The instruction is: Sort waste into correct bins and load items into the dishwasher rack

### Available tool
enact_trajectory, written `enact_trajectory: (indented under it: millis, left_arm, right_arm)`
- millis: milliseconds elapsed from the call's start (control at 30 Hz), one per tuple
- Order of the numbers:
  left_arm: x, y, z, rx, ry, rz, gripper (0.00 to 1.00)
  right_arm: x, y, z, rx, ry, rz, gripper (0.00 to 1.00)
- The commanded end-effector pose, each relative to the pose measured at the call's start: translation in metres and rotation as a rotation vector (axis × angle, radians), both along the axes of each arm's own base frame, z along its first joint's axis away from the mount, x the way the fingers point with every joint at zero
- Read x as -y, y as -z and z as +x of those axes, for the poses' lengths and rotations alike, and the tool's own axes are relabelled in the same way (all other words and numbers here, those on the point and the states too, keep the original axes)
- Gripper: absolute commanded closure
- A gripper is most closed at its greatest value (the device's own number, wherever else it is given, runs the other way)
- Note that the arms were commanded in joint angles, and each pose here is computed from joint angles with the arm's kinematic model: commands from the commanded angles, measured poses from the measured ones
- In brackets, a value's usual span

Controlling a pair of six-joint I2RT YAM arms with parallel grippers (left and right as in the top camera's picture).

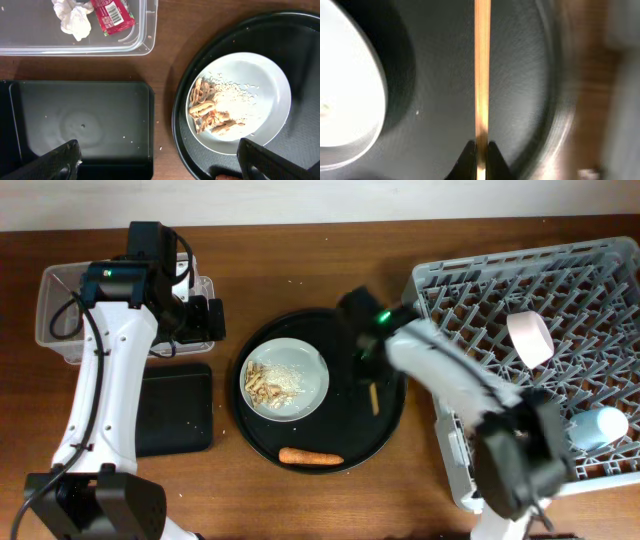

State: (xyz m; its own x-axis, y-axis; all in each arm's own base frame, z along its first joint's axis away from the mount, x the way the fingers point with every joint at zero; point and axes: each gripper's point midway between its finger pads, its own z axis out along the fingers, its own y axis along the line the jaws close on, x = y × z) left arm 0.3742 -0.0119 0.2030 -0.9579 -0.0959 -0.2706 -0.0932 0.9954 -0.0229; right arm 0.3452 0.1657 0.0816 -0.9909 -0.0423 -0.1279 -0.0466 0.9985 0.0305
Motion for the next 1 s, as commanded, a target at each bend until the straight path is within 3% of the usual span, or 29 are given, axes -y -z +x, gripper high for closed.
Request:
enact_trajectory:
  millis: [0,67,167,367,467,567,667,767,900,967]
  left_arm:
    - [-0.001,0.001,0.000,-0.001,-0.013,0.006,0.01]
    - [-0.001,0.001,0.000,-0.001,-0.013,0.006,0.01]
    - [-0.001,0.001,0.000,0.000,-0.013,0.006,0.01]
    - [-0.001,0.001,0.000,0.000,-0.013,0.005,0.01]
    - [0.003,0.001,0.001,0.002,-0.007,-0.016,0.01]
    - [0.023,-0.003,0.007,0.028,0.026,-0.127,0.01]
    - [0.055,-0.010,0.017,0.071,0.031,-0.239,0.01]
    - [0.104,-0.007,0.030,0.107,0.060,-0.280,0.01]
    - [0.184,0.051,0.035,0.025,0.068,-0.253,0.01]
    - [0.215,0.096,0.035,0.001,0.131,-0.155,0.01]
  right_arm:
    - [0.052,-0.101,0.025,0.210,-0.054,0.011,0.96]
    - [0.103,-0.116,0.014,0.182,-0.077,-0.041,0.96]
    - [0.151,-0.087,-0.014,0.000,-0.076,-0.043,0.96]
    - [0.151,-0.016,-0.041,-0.117,-0.063,-0.012,0.95]
    - [0.150,-0.027,-0.035,-0.087,-0.064,-0.004,0.67]
    - [0.154,-0.063,-0.020,0.013,-0.014,0.005,0.59]
    - [0.200,-0.092,-0.012,0.135,0.227,0.077,0.49]
    - [0.235,-0.094,-0.025,0.121,0.374,0.203,0.46]
    - [0.235,-0.095,-0.027,0.122,0.374,0.241,0.46]
    - [0.229,-0.095,-0.025,0.121,0.353,0.241,0.46]
